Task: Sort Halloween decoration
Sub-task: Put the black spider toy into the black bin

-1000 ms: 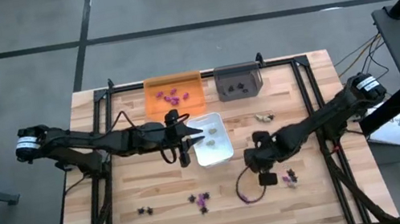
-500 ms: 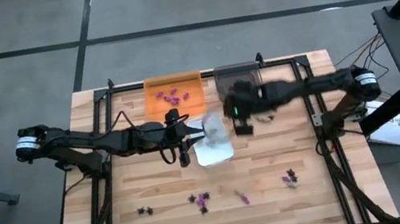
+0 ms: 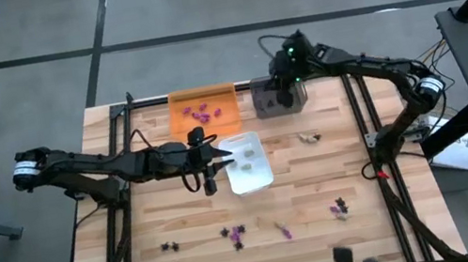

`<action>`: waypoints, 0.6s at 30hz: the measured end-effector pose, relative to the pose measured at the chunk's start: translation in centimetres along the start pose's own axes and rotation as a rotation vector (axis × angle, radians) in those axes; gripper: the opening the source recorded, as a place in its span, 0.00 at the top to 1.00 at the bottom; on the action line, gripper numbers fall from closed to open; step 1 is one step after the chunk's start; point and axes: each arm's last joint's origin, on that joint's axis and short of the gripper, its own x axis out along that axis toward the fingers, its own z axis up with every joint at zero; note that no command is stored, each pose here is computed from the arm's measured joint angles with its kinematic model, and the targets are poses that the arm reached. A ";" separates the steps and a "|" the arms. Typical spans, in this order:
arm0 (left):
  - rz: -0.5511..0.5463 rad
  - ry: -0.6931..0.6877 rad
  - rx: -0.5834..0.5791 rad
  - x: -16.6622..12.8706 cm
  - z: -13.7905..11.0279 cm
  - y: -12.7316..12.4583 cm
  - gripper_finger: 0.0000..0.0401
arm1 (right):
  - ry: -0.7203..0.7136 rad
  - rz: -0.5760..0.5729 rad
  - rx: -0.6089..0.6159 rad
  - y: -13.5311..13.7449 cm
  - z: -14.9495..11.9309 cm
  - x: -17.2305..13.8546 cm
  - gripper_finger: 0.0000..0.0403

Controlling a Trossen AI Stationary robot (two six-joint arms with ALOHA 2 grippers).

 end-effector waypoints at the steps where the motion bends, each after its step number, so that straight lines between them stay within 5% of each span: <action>1: 0.000 0.000 0.003 0.0 0.0 0.0 0.81 | -0.034 -0.010 0.035 -0.6 -0.6 0.0 0.94; 9: 0.000 0.014 0.027 0.0 -0.3 0.0 0.81 | -0.066 -0.080 0.145 -2.2 -4.7 0.3 0.84; 18: 0.000 0.013 0.031 0.0 -0.3 0.0 0.81 | -0.044 -0.071 0.152 -1.9 -5.7 0.5 0.64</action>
